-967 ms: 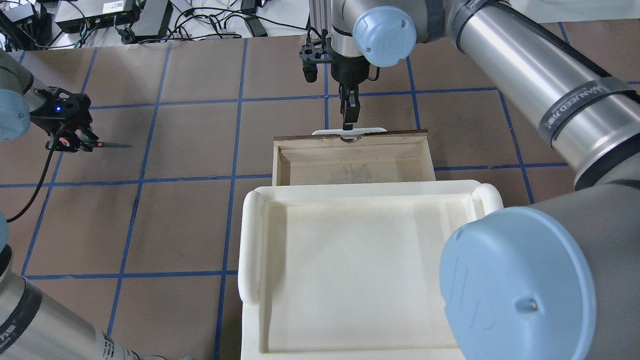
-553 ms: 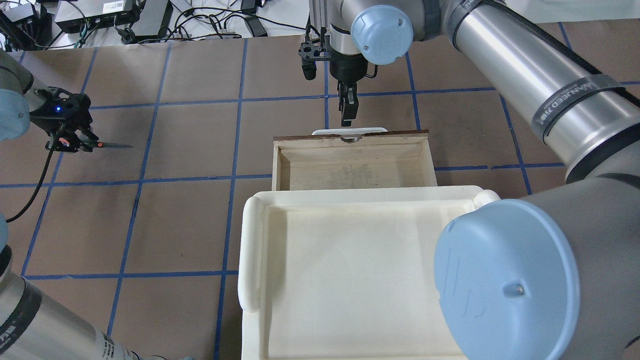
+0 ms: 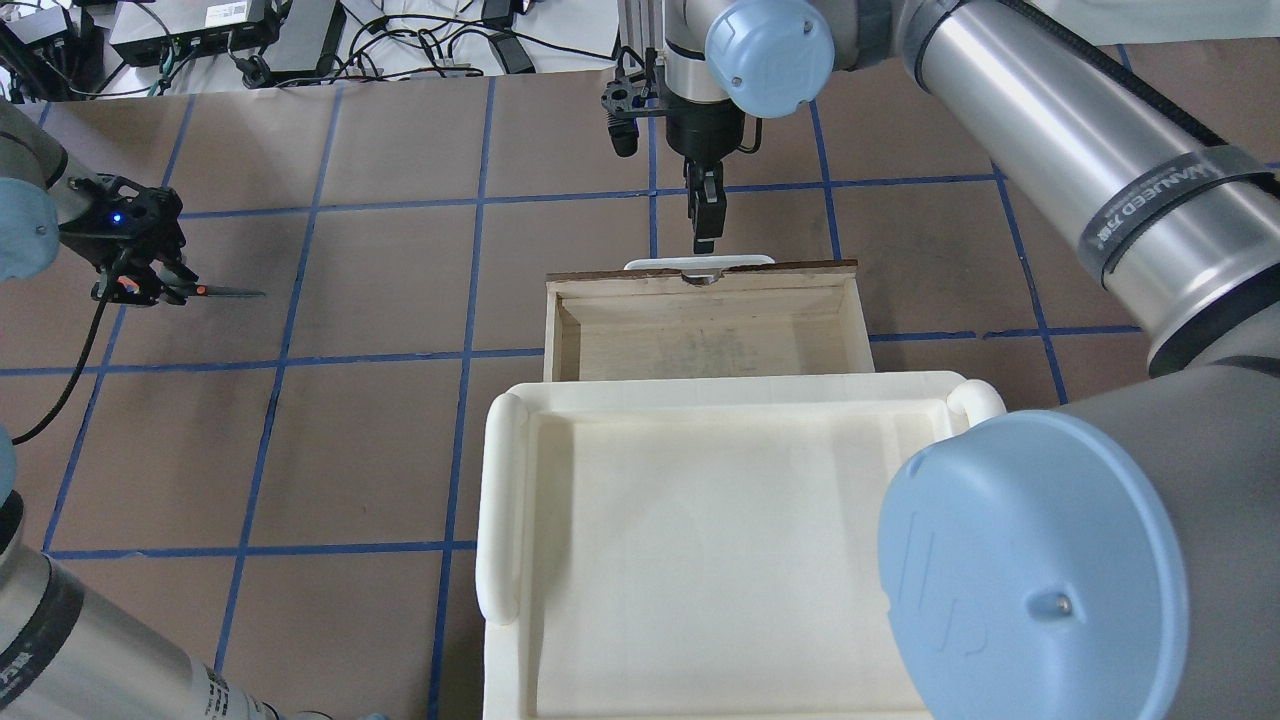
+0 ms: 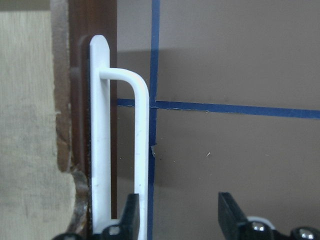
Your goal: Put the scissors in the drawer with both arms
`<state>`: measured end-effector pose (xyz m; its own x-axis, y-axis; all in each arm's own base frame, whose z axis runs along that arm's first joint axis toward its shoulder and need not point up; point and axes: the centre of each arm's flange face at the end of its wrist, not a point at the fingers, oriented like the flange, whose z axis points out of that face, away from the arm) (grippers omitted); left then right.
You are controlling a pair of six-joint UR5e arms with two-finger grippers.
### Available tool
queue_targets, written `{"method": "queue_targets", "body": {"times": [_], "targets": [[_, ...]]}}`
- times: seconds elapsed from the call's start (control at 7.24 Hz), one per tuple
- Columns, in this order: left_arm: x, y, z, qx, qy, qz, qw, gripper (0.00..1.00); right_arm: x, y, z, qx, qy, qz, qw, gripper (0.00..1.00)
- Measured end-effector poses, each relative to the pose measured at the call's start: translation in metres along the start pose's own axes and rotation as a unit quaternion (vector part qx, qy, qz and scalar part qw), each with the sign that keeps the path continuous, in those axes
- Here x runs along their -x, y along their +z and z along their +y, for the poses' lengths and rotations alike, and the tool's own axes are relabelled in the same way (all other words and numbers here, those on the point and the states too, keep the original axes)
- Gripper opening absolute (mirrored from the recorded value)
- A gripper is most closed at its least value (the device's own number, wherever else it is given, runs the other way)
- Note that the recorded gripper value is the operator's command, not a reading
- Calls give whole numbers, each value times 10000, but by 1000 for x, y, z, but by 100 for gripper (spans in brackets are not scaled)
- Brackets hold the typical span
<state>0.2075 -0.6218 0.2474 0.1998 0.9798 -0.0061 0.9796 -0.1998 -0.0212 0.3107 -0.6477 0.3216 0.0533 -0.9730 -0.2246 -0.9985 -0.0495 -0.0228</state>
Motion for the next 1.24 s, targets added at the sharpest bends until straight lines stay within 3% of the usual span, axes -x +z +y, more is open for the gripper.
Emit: {"method": "queue_targets", "body": {"times": [0.28,0.69,1.24], "targets": [[0,-5,-5,-25,8,31,10000,0,8,6,1,40,-15,-161,9999,60],[1,-9,-10,-34,35,49,10000,0,7,17,2,36,-75,-182,9998,58],[1,-10,-10,-27,38,43,10000,0,-1,21,0,-17,-190,114,9998,58]]}}
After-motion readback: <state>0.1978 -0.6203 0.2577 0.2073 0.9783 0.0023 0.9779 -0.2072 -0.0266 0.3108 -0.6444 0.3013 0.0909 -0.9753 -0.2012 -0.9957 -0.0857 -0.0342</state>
